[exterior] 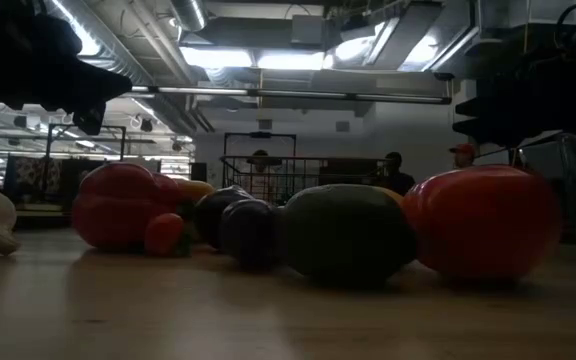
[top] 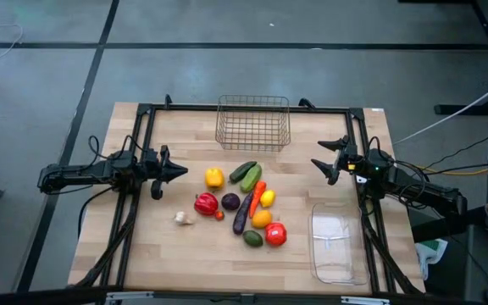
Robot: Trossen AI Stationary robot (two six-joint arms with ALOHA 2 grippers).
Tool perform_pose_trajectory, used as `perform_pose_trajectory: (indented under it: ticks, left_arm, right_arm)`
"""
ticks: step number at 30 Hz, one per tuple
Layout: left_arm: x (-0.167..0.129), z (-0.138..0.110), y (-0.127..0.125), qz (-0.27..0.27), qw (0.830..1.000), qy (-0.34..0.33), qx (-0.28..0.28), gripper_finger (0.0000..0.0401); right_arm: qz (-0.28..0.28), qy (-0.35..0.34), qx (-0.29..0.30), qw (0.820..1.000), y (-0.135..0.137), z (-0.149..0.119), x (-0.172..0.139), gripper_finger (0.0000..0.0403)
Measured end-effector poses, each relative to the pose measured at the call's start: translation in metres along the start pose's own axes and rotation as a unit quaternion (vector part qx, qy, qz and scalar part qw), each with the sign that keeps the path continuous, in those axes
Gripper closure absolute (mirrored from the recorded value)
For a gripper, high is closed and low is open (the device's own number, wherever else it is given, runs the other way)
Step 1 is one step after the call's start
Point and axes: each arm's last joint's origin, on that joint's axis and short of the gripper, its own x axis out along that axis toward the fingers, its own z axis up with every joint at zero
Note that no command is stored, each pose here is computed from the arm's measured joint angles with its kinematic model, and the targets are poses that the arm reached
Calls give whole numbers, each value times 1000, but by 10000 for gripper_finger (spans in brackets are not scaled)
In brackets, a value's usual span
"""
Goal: Sort produce into baskets
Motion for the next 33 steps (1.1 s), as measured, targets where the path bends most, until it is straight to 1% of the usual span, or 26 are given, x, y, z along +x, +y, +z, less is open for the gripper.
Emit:
perform_pose_trajectory:
  ticks: [5, 11, 29, 33]
  left_arm:
    - [0, 0, 0, 0, 1000, 0, 0, 382]
    - [0, 0, 0, 0, 1000, 0, -17, 382]
    - [0, 0, 0, 0, 1000, 0, -17, 382]
    - [0, 0, 0, 0, 1000, 0, -29, 382]
  right_arm:
    - [0, 0, 0, 1000, 0, 0, 0, 33]
    - [0, 0, 0, 1000, 0, 0, 0, 33]
    - [0, 0, 0, 1000, 0, 0, 0, 33]
    - [0, 0, 0, 1000, 0, 0, 0, 33]
